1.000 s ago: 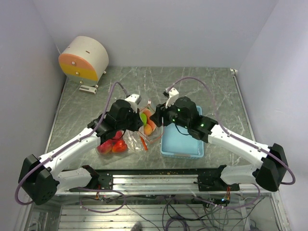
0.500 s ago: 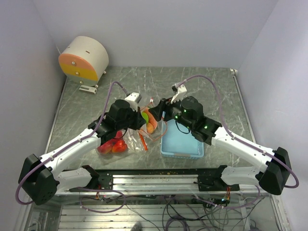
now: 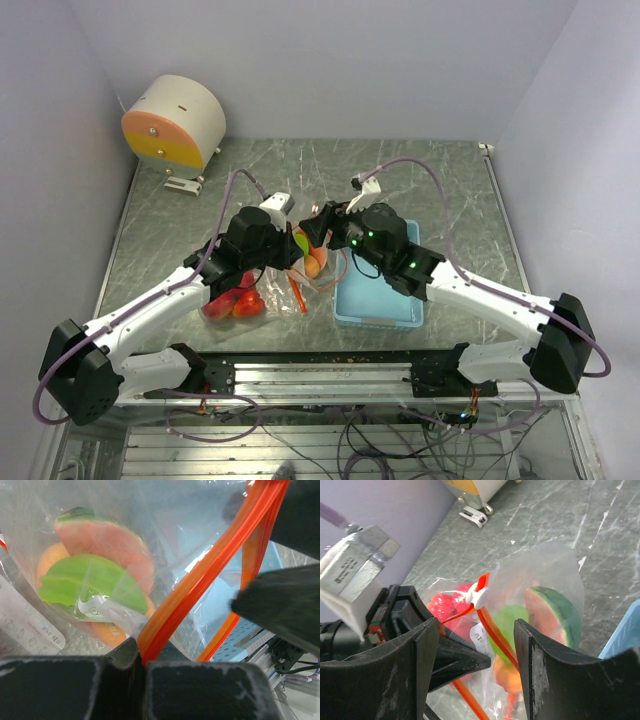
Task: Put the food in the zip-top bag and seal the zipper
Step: Zip the zipper food storage bag at the center of the board.
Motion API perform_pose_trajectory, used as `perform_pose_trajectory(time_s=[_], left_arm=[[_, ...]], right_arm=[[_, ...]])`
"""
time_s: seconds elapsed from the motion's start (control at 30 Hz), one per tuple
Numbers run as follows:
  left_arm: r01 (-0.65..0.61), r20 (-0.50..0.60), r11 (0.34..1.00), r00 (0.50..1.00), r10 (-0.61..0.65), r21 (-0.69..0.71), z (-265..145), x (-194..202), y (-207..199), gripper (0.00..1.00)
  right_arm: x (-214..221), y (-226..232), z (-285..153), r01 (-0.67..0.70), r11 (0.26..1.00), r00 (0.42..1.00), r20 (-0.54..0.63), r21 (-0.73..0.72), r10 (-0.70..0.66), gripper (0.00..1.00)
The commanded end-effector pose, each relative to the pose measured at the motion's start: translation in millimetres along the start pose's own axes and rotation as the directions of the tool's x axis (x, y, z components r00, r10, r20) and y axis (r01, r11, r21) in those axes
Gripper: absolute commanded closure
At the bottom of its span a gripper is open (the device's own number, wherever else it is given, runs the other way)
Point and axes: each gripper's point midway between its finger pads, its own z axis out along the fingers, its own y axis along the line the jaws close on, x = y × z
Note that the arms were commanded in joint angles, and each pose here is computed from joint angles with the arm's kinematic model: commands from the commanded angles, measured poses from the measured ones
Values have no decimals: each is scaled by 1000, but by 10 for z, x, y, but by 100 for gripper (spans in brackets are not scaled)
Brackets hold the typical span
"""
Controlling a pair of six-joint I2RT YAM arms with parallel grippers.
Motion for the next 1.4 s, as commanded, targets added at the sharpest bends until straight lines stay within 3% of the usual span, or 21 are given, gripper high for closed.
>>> perform_pose_trajectory(time_s=[0.0,0.13,0.23,0.4,0.47,0.63,0.77,0.9,0.93,0.97,1.17,1.37], left_arm=[[-6,24,999,1000,5,34,22,-112,-80,93],[-5,27,999,1000,4,38,14,-125,-89,93],[-9,26,999,1000,8,33,0,-126,-84,93],[-22,29,1000,999,22,18,-38,-163,-70,93],[-36,29,999,999,35,19,-74,-210,-89,92],[-64,68,997,996,61,46,-196,-368,-184,91],[-81,60,992,995,76,96,-247,-358,-278,68],[-114,59,981,993,105,158,-393,-339,-388,21],[-138,67,975,990,128,172,-454,-356,-416,5],[-163,75,970,986,151,183,-535,-377,-447,1],[-341,148,931,935,322,129,-1172,-576,-439,0],[-442,357,897,836,416,-11,-1798,-854,-348,0]], right_arm=[[-87,-17,88,-36,996,998,60,82,31,39],[-78,7,102,-30,993,996,88,113,20,48],[-21,6,117,-7,990,997,77,141,-4,67],[-19,25,53,42,985,995,83,168,-57,86],[-26,-1,21,63,983,993,84,175,-79,99],[-82,-93,-55,100,978,987,108,186,-121,100],[-144,-113,-55,123,977,982,122,176,-145,100],[-205,-160,-68,157,974,976,124,164,-178,100],[-225,-168,-77,166,974,974,127,156,-187,100],[-237,-187,-85,181,972,972,126,151,-201,100],[-419,-209,-164,257,965,955,137,56,-263,100],[-569,9,-253,356,919,932,133,-169,-337,100]])
